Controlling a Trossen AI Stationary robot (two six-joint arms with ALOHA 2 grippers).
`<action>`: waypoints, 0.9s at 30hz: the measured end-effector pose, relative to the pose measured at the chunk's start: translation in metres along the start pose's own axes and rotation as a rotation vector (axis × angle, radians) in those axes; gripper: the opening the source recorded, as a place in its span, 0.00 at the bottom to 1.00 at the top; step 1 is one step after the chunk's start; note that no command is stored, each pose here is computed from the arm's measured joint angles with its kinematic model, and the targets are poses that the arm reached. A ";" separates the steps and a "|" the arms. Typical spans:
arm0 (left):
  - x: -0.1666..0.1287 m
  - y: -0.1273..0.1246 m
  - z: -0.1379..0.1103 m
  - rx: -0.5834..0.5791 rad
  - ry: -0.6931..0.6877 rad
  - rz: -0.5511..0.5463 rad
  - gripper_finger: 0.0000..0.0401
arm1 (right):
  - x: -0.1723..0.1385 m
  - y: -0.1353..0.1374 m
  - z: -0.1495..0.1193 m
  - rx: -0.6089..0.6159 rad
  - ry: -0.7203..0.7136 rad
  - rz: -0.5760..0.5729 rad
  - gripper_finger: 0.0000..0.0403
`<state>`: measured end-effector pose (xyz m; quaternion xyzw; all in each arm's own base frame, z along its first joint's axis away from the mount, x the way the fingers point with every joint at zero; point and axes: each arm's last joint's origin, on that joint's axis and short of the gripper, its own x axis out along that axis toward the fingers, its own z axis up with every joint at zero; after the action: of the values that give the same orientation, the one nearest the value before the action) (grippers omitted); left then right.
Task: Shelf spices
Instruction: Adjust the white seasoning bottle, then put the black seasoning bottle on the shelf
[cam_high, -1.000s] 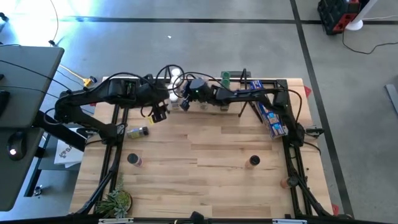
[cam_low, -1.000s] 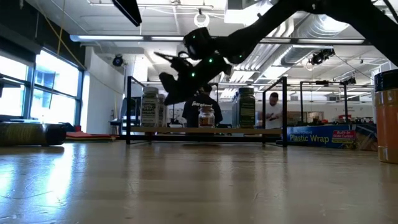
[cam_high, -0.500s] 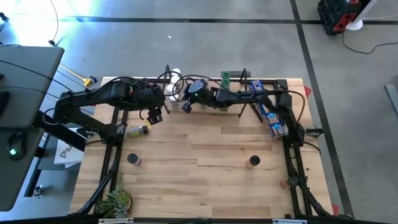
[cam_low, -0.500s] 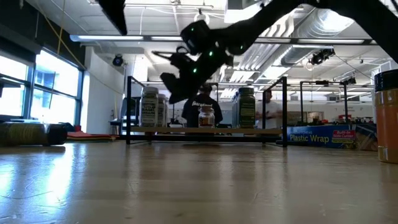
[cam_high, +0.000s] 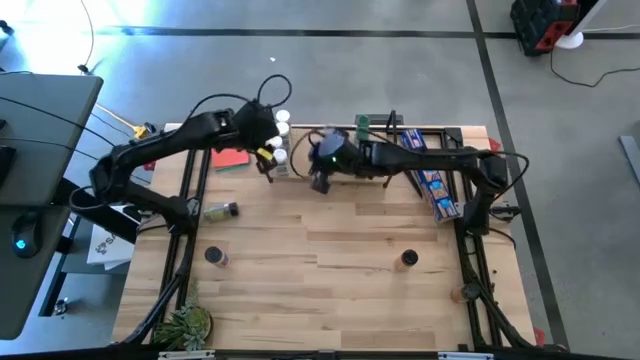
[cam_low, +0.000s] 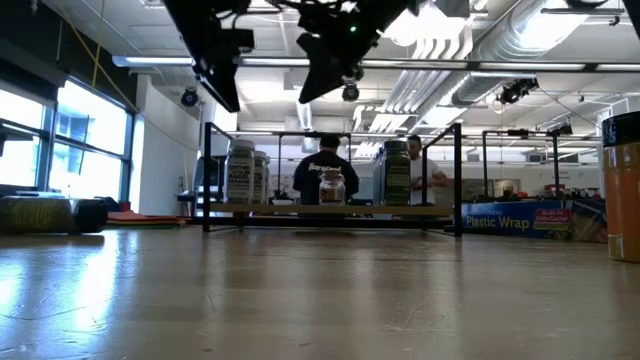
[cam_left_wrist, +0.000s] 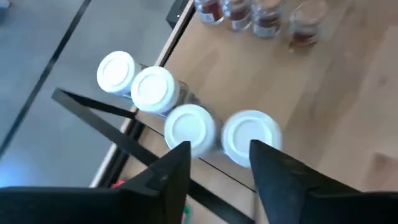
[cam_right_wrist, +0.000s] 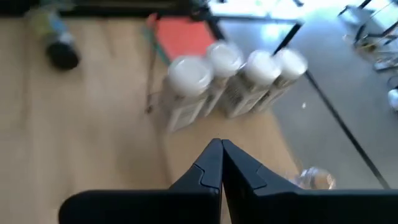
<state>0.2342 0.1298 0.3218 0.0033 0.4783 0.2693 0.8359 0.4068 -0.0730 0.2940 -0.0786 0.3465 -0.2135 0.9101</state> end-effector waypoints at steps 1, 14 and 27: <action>0.005 0.001 0.001 0.012 0.009 0.004 0.38 | -0.005 0.006 -0.002 -0.013 0.033 0.006 0.00; -0.081 -0.037 -0.042 0.110 -0.094 -0.170 0.18 | -0.089 0.064 -0.096 -0.043 0.167 -0.018 0.00; -0.052 -0.053 -0.120 0.091 0.159 -0.187 0.23 | -0.089 0.074 -0.119 0.099 -0.126 0.085 0.00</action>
<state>0.1409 0.0303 0.2839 -0.0248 0.5530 0.1675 0.8158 0.2933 0.0336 0.2367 -0.0320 0.2807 -0.1864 0.9410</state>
